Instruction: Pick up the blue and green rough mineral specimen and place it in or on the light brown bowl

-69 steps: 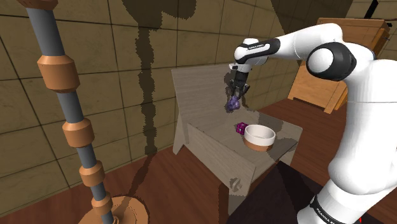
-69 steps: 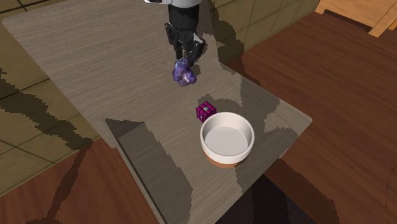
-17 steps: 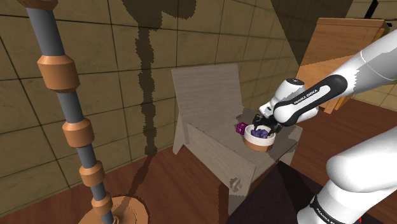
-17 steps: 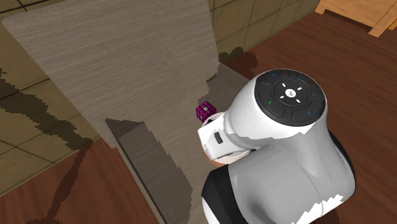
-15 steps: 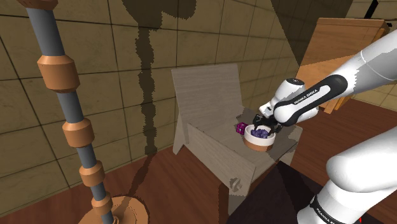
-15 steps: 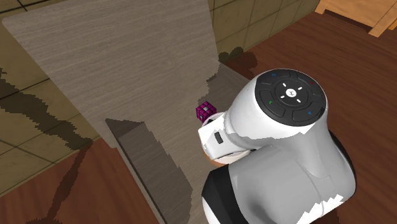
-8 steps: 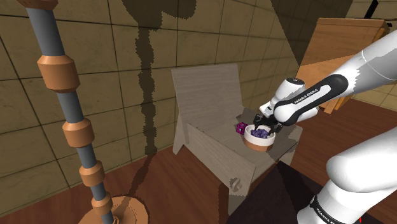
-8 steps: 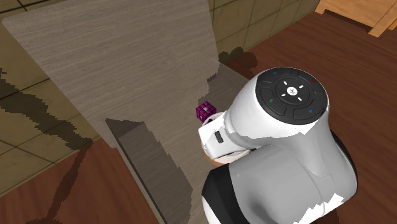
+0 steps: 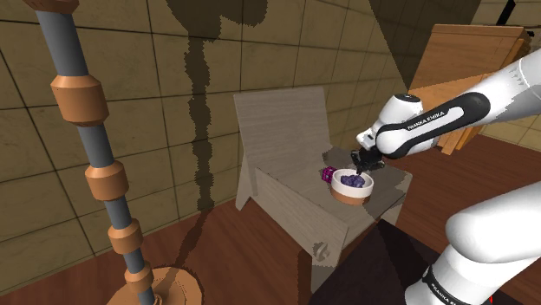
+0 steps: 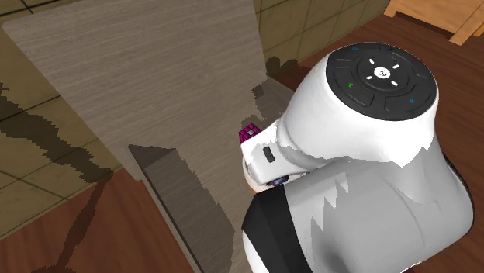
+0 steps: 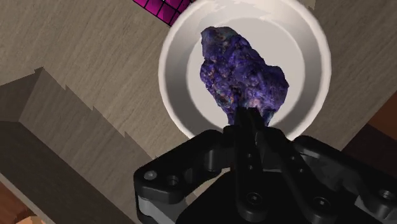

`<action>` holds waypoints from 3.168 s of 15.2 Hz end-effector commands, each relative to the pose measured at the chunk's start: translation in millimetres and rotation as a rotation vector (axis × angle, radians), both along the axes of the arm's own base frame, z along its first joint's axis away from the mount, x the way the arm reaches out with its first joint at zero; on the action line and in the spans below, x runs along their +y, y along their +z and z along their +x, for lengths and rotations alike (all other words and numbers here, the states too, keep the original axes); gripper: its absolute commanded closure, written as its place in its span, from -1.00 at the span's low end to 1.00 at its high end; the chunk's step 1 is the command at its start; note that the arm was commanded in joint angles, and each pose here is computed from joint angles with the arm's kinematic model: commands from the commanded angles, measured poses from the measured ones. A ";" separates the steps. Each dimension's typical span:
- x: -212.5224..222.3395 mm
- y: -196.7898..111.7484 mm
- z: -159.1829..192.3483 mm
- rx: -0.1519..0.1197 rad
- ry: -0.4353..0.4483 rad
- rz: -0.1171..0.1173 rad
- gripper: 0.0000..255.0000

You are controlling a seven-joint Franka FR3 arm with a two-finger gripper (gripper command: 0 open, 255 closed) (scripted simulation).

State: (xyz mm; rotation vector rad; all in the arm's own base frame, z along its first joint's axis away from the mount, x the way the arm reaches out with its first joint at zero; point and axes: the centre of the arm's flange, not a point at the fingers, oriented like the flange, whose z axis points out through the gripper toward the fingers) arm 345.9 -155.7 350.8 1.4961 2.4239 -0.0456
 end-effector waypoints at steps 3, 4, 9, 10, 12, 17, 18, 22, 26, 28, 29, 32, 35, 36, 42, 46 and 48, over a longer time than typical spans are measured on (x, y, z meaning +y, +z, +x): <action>-9.3 -3.4 16.7 0.058 0.050 0.001 -1.00; -17.8 -7.9 33.7 0.116 0.100 0.001 -1.00; -46.0 -41.9 113.0 0.388 0.335 0.005 -1.00; -46.8 -47.1 112.5 0.388 0.335 0.005 -1.00; -48.4 -57.5 111.4 0.388 0.335 0.005 -1.00; -52.0 -81.2 109.0 0.388 0.335 0.005 -1.00; -52.0 -81.2 109.0 0.388 0.335 0.005 -1.00; -52.0 -81.2 109.0 0.389 0.335 0.005 -1.00; -53.1 -79.2 104.0 0.388 0.335 0.005 1.00; -53.5 -79.7 102.3 0.388 0.335 0.005 1.00; -53.0 -80.4 102.6 0.388 0.335 0.005 1.00; -55.1 -82.2 100.9 0.388 0.335 0.005 1.00; -52.0 -75.9 109.0 0.389 0.335 0.005 1.00; -52.0 -70.7 109.0 0.388 0.335 0.005 1.00; -52.0 -39.0 109.0 0.388 0.335 0.005 1.00; -52.0 -17.9 109.0 0.388 0.335 0.005 1.00; -52.0 -7.3 109.0 0.388 0.335 0.005 1.00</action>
